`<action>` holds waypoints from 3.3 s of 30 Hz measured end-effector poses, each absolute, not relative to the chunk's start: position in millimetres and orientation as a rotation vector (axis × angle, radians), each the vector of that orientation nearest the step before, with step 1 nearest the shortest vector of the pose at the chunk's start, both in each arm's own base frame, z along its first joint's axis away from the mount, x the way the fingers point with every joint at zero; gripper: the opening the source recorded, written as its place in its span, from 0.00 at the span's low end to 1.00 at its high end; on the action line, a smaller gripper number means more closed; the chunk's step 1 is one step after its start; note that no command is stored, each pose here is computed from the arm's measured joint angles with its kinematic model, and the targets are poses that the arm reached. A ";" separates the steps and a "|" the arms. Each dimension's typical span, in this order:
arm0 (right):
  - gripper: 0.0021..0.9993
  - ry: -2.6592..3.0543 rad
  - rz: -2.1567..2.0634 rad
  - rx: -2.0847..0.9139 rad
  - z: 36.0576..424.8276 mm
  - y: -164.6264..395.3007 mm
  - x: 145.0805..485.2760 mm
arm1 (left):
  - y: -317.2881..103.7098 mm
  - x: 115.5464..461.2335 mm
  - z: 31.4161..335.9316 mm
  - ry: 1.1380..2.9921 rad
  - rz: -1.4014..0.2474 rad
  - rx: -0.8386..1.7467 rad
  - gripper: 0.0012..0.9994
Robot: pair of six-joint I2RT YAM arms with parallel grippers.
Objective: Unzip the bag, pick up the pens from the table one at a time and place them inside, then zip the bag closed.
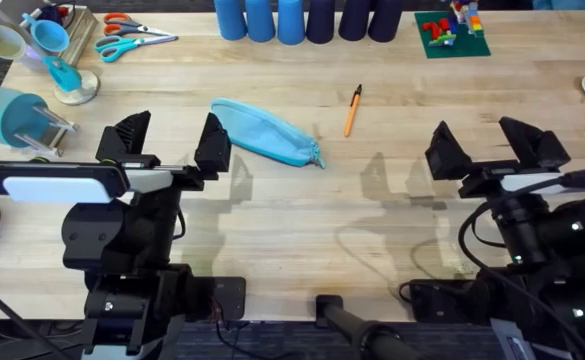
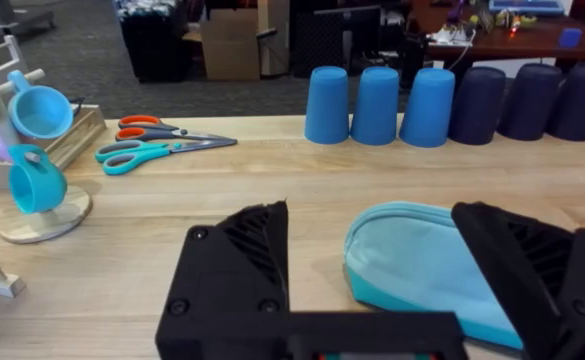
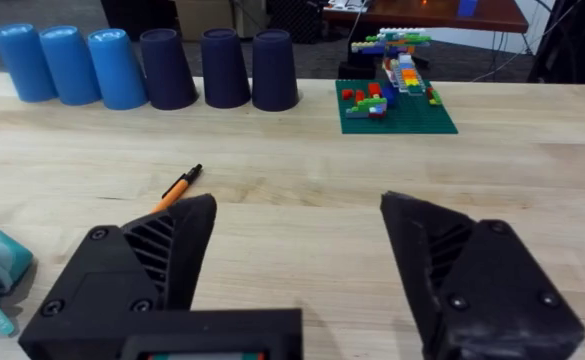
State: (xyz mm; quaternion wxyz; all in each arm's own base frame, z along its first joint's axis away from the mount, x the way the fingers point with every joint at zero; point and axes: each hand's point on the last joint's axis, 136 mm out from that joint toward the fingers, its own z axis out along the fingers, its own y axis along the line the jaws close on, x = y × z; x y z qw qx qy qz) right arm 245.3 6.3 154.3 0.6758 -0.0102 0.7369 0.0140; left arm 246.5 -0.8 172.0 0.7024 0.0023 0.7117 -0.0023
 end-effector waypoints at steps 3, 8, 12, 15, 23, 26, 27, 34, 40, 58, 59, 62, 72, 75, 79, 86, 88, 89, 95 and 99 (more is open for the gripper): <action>1.00 1.657 0.032 -0.023 154.3 6.4 245.3 | -0.8 246.5 171.9 1.584 -0.005 0.005 0.99; 1.00 1.658 0.032 -0.023 154.0 6.4 245.2 | -0.8 246.5 172.0 1.584 -0.005 0.005 0.99; 1.00 1.661 0.033 -0.022 153.4 6.4 245.2 | -0.7 246.5 172.0 1.584 -0.005 0.005 0.99; 1.00 1.661 0.034 -0.021 153.3 6.4 245.2 | -0.8 246.5 172.0 1.584 -0.005 0.005 0.99; 1.00 1.661 0.034 -0.021 153.5 6.4 245.2 | -0.7 246.5 172.0 1.584 -0.005 0.005 0.99; 1.00 1.669 0.033 -0.020 152.4 6.1 244.8 | -0.7 246.5 172.0 1.584 -0.005 0.005 0.99; 1.00 1.677 0.030 -0.017 152.3 5.6 244.1 | -0.7 246.4 171.6 1.587 -0.005 0.005 0.99; 1.00 1.809 0.011 0.004 159.2 1.2 229.1 | 0.6 240.3 170.3 1.686 0.001 -0.001 0.99; 1.00 1.818 0.021 0.026 205.4 0.4 227.7 | 0.6 239.5 218.1 1.687 0.001 -0.001 0.99; 1.00 2.064 0.251 -0.032 276.6 33.7 287.3 | -5.3 303.5 252.4 2.112 0.128 0.463 0.99; 1.00 2.069 0.255 -0.034 275.5 34.2 287.2 | -4.5 305.1 245.8 2.136 0.117 0.497 0.99; 1.00 2.073 0.262 -0.037 274.6 35.4 286.8 | 1.6 311.7 224.0 2.189 0.064 0.583 0.99; 1.00 2.073 0.270 -0.042 274.6 36.7 286.5 | 22.4 313.6 193.8 2.153 -0.044 0.822 0.99; 1.00 2.080 0.271 -0.041 273.2 36.7 285.7 | 25.5 318.6 200.1 2.092 0.002 0.880 0.99; 1.00 2.088 0.271 -0.040 271.6 36.7 284.9 | 21.9 315.9 199.0 2.076 -0.007 0.924 0.99; 1.00 2.104 0.272 -0.038 268.1 36.7 282.8 | 27.7 335.2 219.3 1.946 0.107 0.969 0.99; 1.00 2.105 0.272 -0.038 267.9 36.7 283.0 | 27.4 337.8 223.4 1.904 0.139 1.012 0.99; 1.00 2.105 0.272 -0.038 267.8 36.7 283.1 | 26.7 337.8 223.5 1.889 0.149 1.036 0.99; 1.00 2.109 0.273 -0.038 266.9 36.7 283.6 | 27.2 344.1 203.5 1.863 0.158 1.167 0.99; 1.00 2.109 0.273 -0.037 266.8 36.7 283.5 | 28.3 349.0 181.6 1.893 0.109 1.202 0.99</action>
